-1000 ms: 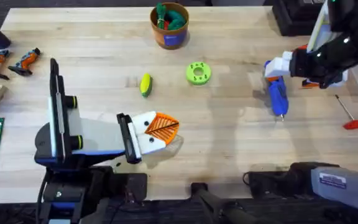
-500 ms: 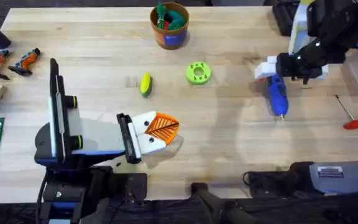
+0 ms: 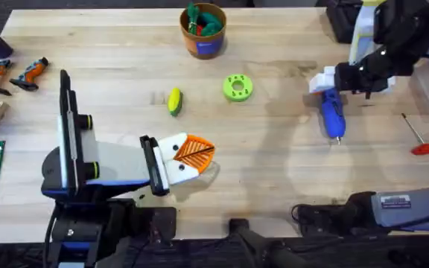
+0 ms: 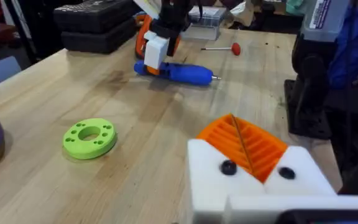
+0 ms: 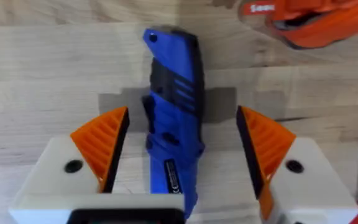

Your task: Pick up the gripper from the table and insert it into the empty holder that is missing its gripper. Then pick up a screw, insert it into the mounting hole, and use the screwdriver to tighten it. Finally, clean up the table by picking up the vegetable and placing it into the bucket.

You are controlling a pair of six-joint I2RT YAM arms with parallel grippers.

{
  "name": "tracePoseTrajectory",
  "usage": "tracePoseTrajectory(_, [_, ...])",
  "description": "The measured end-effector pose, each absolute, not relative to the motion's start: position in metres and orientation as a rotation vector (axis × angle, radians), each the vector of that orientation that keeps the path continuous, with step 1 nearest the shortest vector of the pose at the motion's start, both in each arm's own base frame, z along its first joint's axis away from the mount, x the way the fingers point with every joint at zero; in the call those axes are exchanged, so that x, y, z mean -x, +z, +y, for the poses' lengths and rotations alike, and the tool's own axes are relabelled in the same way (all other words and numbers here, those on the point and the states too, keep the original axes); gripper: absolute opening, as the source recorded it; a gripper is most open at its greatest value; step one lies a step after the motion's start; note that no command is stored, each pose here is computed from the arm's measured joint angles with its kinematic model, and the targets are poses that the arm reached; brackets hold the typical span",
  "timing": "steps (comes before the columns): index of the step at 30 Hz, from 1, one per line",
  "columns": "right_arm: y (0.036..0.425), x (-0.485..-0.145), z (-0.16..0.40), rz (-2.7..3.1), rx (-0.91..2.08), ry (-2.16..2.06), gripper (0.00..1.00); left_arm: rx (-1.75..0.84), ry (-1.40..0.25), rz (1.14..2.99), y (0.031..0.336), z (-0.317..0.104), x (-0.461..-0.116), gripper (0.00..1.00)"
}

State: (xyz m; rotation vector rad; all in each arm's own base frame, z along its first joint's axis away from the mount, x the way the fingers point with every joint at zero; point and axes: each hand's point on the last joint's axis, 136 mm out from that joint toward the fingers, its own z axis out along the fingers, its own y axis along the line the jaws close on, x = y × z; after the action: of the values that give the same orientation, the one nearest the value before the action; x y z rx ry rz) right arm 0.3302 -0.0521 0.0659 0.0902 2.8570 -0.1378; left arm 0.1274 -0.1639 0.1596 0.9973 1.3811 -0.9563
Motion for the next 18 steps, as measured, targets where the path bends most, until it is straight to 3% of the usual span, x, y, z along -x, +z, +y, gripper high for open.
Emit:
tracePoseTrajectory(16, [0.036,-0.338,-0.045,2.907,-0.017,-0.077,0.989,-0.997,-0.956,1.381,0.16,-0.164,-0.127,0.007])
tracePoseTrajectory(18, [0.036,-0.337,-0.045,2.908,-0.015,-0.073,0.953,-0.997,-0.956,1.381,0.16,-0.164,-0.127,0.007])
